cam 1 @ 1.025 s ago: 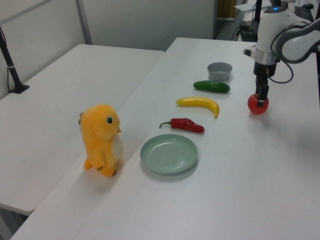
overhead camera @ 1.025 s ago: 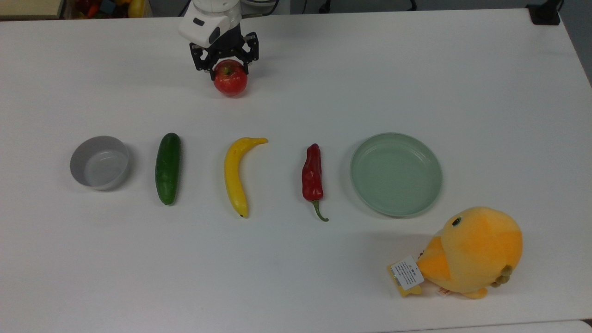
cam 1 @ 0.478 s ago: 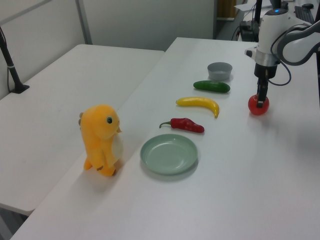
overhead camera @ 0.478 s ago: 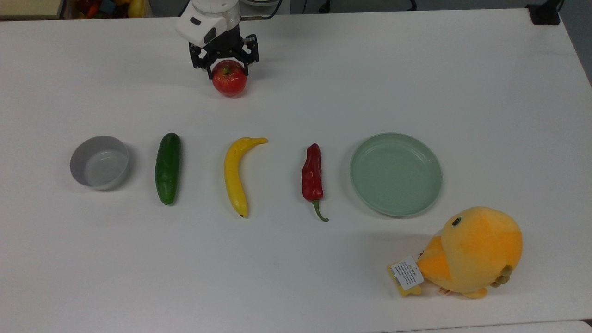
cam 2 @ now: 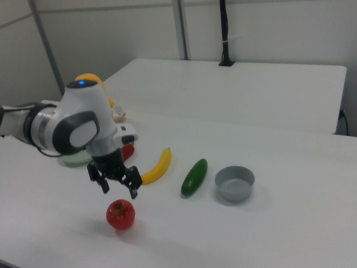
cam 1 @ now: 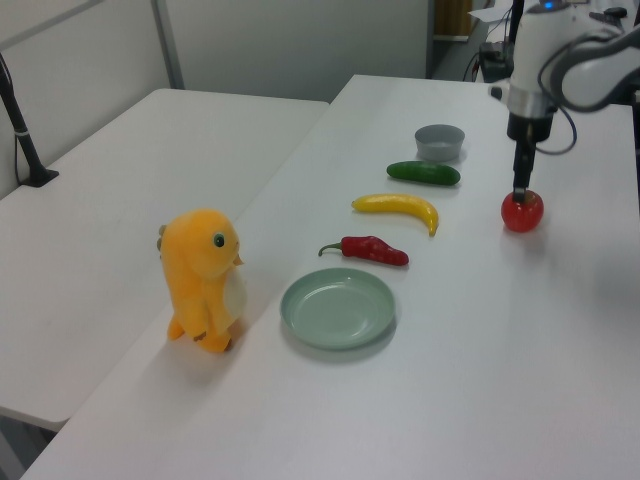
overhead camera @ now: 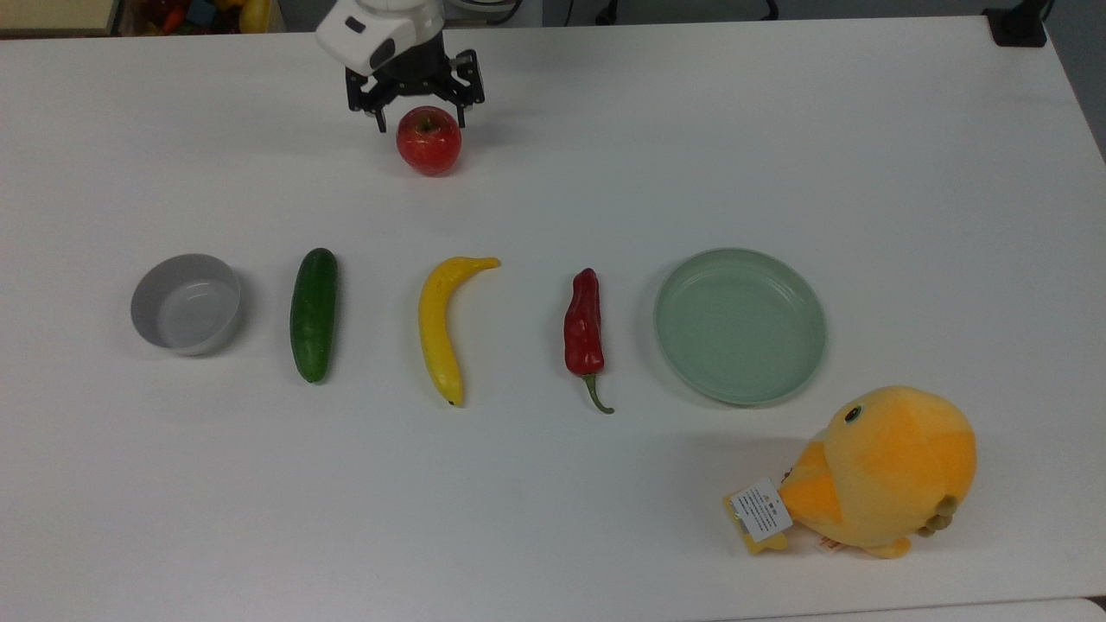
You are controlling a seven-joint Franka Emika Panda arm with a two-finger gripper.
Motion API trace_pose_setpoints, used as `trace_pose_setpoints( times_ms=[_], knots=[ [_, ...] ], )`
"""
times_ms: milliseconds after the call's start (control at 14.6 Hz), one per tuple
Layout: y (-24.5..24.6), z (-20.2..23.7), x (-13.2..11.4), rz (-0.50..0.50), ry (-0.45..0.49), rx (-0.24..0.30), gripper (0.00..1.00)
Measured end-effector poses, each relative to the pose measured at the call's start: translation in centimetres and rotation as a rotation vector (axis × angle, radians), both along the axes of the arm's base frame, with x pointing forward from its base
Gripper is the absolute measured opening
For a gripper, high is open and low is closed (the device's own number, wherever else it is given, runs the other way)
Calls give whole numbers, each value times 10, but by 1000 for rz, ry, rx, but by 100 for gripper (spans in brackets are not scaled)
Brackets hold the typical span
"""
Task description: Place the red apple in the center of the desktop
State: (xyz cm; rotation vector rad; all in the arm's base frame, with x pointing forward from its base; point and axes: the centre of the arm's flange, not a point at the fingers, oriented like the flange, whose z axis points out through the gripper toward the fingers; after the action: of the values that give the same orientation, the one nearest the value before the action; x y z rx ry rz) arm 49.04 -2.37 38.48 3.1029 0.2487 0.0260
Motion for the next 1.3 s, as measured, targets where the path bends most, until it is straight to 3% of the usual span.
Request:
trace_pose_setpoints(
  times_ms=[478, 751, 1025, 1298],
  knots=[
    [-2, 165, 32, -43, -42, 4, 100],
    [8, 250, 27, -108, -31, 43, 100],
    [43, 257, 40, -250, -27, 60, 100],
    [54, 241, 61, -248, -51, 65, 100]
  ],
)
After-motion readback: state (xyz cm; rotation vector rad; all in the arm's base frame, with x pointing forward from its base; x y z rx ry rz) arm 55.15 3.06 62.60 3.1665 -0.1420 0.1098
